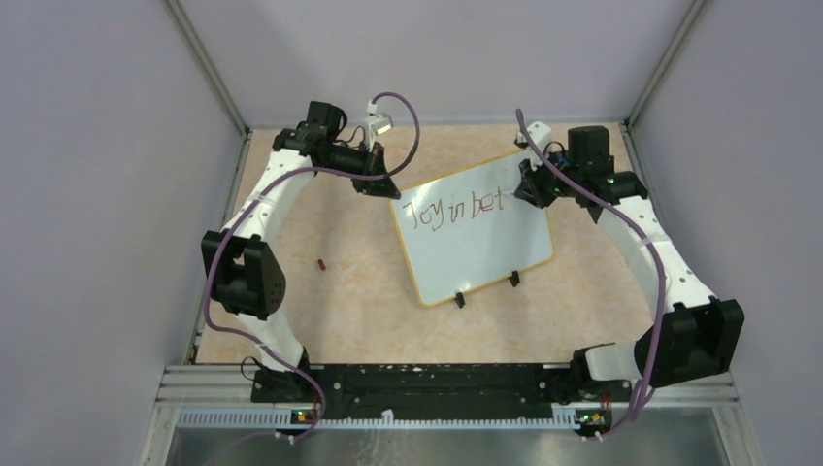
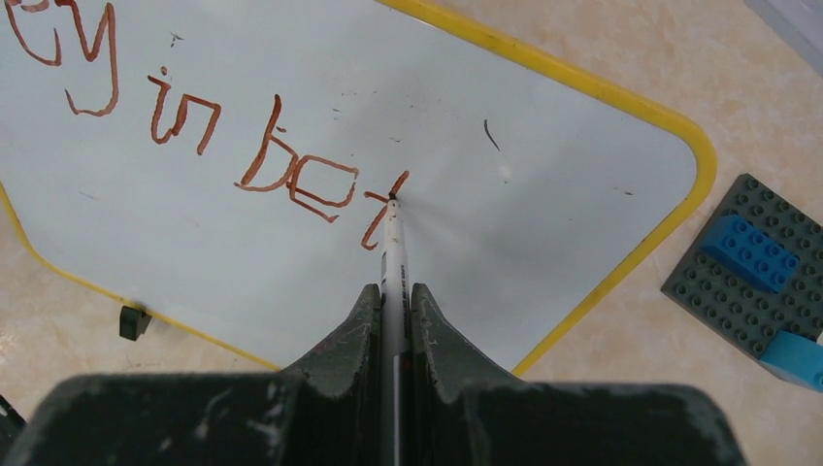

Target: Write a sentence on the whiteboard

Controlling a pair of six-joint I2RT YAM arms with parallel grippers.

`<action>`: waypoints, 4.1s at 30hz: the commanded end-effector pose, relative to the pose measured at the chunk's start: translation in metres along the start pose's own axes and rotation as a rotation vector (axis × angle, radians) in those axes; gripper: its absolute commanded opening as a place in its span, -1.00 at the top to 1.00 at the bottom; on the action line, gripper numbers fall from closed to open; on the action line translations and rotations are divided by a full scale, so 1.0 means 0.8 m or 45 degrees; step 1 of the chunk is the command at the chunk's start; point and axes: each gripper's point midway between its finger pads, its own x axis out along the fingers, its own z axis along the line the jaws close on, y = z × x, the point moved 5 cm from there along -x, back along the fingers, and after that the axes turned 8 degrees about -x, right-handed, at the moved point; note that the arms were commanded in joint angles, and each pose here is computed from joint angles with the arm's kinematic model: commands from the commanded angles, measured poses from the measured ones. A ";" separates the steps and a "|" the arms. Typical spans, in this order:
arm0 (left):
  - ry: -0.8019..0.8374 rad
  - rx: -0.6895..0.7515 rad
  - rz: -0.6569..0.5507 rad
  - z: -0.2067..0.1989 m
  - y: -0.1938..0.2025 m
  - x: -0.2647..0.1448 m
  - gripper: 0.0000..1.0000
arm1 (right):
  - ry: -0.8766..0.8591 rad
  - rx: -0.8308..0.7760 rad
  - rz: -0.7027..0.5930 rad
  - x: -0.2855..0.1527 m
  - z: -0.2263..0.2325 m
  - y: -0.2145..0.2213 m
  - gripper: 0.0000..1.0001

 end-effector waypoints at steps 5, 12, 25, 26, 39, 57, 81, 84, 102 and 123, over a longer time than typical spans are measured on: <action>0.014 0.059 -0.022 -0.003 -0.007 0.001 1.00 | 0.078 -0.043 -0.138 -0.038 -0.008 -0.038 1.00; 0.012 0.062 -0.023 -0.002 -0.007 0.001 1.00 | 0.081 -0.053 -0.078 -0.032 -0.006 -0.019 1.00; 0.012 0.061 -0.021 -0.002 -0.005 0.001 1.00 | 0.088 -0.038 -0.012 -0.009 -0.013 0.003 1.00; 0.010 0.062 -0.021 -0.002 -0.006 0.001 1.00 | 0.084 -0.036 -0.010 -0.007 -0.013 0.004 1.00; 0.012 0.062 -0.020 -0.001 -0.006 0.002 1.00 | 0.061 -0.018 0.033 -0.004 0.000 0.029 1.00; 0.008 0.069 -0.022 -0.001 -0.007 0.001 1.00 | 0.108 -0.021 -0.056 -0.004 -0.022 -0.013 1.00; 0.008 0.059 -0.017 0.002 -0.007 0.003 1.00 | 0.171 -0.032 -0.009 -0.011 -0.038 -0.001 1.00; 0.009 0.059 -0.018 0.002 -0.007 0.003 1.00 | 0.149 -0.027 0.007 -0.010 -0.033 0.006 1.00; 0.008 0.060 -0.020 0.000 -0.006 0.002 1.00 | 0.083 -0.024 -0.003 -0.026 -0.007 0.015 1.00; 0.003 0.066 -0.023 -0.003 -0.006 0.000 1.00 | 0.234 -0.014 -0.032 -0.038 -0.042 -0.002 1.00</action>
